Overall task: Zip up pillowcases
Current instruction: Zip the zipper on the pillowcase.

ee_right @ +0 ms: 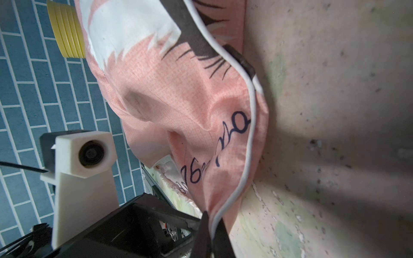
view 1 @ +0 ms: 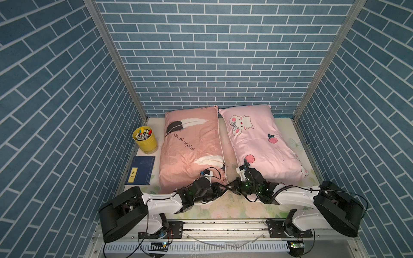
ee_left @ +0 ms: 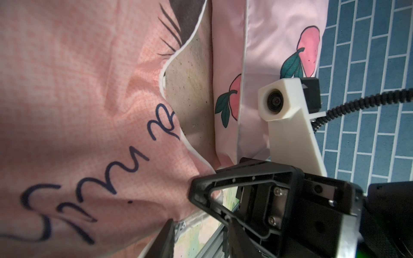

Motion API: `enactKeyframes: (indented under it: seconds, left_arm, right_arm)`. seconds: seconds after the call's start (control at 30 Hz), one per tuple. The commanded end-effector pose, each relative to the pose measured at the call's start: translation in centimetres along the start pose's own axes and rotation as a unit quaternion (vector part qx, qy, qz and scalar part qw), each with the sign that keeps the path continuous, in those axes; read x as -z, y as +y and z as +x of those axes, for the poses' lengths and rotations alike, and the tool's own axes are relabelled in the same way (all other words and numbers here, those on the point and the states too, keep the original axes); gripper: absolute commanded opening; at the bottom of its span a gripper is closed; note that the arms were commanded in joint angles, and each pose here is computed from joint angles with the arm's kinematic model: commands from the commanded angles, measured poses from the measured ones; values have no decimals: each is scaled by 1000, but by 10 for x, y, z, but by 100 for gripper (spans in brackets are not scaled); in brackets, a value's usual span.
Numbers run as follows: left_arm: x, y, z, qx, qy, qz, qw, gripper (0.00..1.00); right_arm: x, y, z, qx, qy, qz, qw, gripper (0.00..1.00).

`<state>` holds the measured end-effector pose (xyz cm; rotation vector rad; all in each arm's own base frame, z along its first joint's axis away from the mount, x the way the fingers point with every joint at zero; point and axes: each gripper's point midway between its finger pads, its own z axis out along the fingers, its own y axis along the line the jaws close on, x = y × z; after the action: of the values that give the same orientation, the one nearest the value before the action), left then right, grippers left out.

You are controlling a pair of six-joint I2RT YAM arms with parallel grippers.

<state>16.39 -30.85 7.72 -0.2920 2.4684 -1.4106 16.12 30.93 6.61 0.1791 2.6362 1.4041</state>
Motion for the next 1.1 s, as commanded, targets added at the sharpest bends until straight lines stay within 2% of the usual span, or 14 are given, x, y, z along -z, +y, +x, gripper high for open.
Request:
enactKeyframes:
  seconds: [0.0,0.27,0.8,1.07]
  left_arm:
    - [-3,-5,2,-7,4,4,1000,40]
    - [-5,-1,5,-8,12,-4,1000,35]
    - [-9,3,5,-6,12,-11,1000,15]
    - [-8,3,2,-6,4,-13,1000,11]
  right_arm:
    - [4,-5,-1,-11,-10,3,1000,0]
    - [6,-6,-2,-12,-15,6,1000,0]
    - [10,-3,-3,-11,-20,1,1000,0]
    - [11,-2,-2,-8,-18,0,1000,0]
